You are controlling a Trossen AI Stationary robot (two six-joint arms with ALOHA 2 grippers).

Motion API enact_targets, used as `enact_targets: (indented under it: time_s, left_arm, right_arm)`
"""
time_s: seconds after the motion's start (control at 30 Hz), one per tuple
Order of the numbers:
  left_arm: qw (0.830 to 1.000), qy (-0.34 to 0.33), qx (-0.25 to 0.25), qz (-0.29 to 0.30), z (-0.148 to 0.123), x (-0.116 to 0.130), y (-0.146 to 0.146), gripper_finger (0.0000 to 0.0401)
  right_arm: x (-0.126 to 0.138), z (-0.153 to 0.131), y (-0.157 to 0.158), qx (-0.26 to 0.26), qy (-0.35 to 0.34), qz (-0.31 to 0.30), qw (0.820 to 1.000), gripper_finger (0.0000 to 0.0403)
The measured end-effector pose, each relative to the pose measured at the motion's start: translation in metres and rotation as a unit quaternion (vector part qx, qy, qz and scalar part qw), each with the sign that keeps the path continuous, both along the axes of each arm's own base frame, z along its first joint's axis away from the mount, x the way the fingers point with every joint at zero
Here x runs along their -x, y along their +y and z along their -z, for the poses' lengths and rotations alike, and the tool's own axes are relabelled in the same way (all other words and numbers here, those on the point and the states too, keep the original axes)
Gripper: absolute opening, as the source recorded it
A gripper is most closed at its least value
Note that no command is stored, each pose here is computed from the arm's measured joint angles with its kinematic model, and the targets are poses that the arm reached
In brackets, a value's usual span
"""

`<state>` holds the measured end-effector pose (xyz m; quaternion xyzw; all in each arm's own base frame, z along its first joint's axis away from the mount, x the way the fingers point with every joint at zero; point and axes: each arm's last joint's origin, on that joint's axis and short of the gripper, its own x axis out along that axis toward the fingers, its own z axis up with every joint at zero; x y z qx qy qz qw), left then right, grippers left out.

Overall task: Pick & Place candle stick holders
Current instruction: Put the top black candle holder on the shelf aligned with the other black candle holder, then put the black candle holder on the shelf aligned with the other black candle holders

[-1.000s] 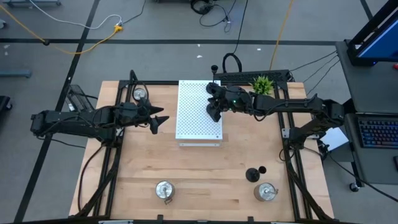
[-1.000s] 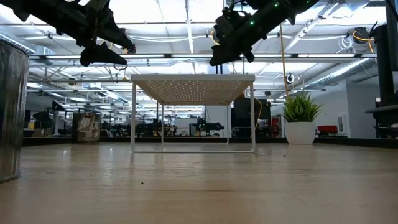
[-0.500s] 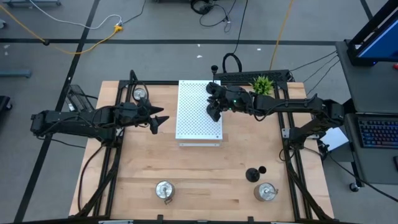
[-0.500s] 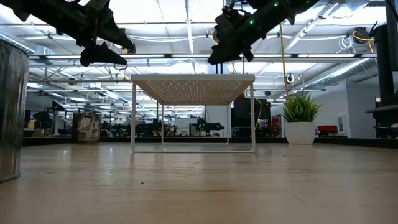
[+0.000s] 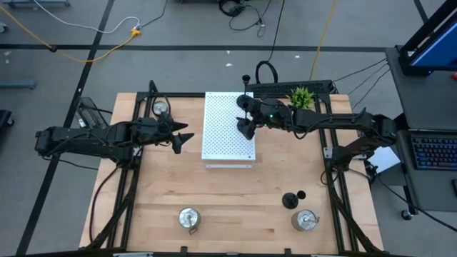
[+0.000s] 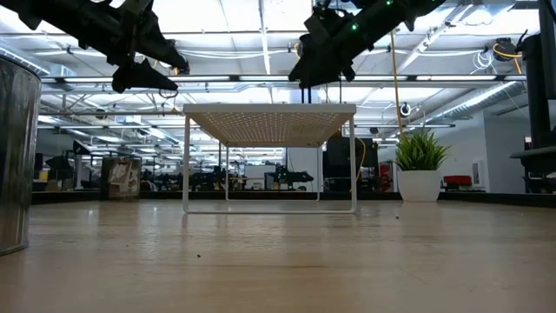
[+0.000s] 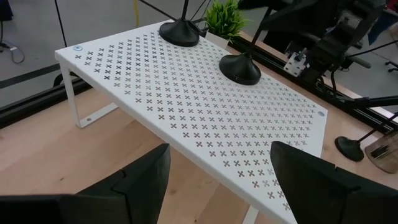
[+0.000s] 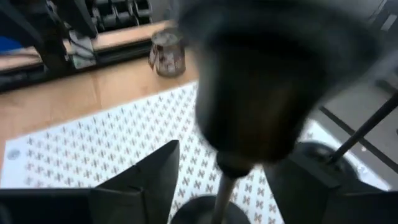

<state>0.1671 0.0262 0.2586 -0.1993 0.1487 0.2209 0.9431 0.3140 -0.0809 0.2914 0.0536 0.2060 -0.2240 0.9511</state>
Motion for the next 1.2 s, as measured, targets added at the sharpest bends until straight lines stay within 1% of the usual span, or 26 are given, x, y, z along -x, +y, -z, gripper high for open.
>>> enact_targets:
  time_s: [0.07,0.23,0.4,0.57,0.73,0.83,0.93,1.03,1.2]
  left_arm:
    - [1.0,0.0,0.0,0.0,0.0,0.0,0.0,0.0285]
    - [1.0,0.0,0.0,0.0,0.0,0.0,0.0,0.0285]
    - [1.0,0.0,-0.002,0.001,0.0,0.0,0.0,0.0285]
    - [1.0,-0.002,-0.002,0.001,0.0,0.0,0.0,0.0285]
    - [1.0,-0.009,0.01,-0.004,-0.001,0.0,0.0,0.0285]
    - [1.0,-0.014,0.023,-0.01,-0.001,0.0,0.0,0.0285]
    - [0.999,-0.019,0.034,-0.015,-0.001,0.0,0.0,0.0285]
    - [0.999,-0.02,0.037,-0.016,-0.001,0.0,0.0,0.0285]
    - [0.999,-0.024,0.036,-0.016,-0.002,-0.001,0.0,0.0285]
  right_arm:
    - [0.003,-0.004,0.001,0.003,-0.003,-0.002,1.0,0.0236]
    - [0.018,-0.009,0.007,-0.002,0.035,-0.007,0.999,0.025]
    - [0.036,-0.011,0.017,-0.013,0.085,-0.017,0.996,0.0251]
    - [0.055,-0.021,0.028,-0.015,0.108,-0.032,0.994,0.0251]
    - [0.085,-0.029,0.043,-0.023,0.149,-0.05,0.987,0.0251]
    - [0.105,-0.033,0.052,-0.054,0.168,-0.061,0.982,0.0251]
    - [0.124,-0.039,0.061,-0.096,0.17,-0.078,0.978,0.0251]
    - [0.141,-0.043,0.07,-0.127,0.17,-0.098,0.972,0.0251]
    - [0.166,-0.037,0.085,-0.167,0.191,-0.13,0.959,0.0251]
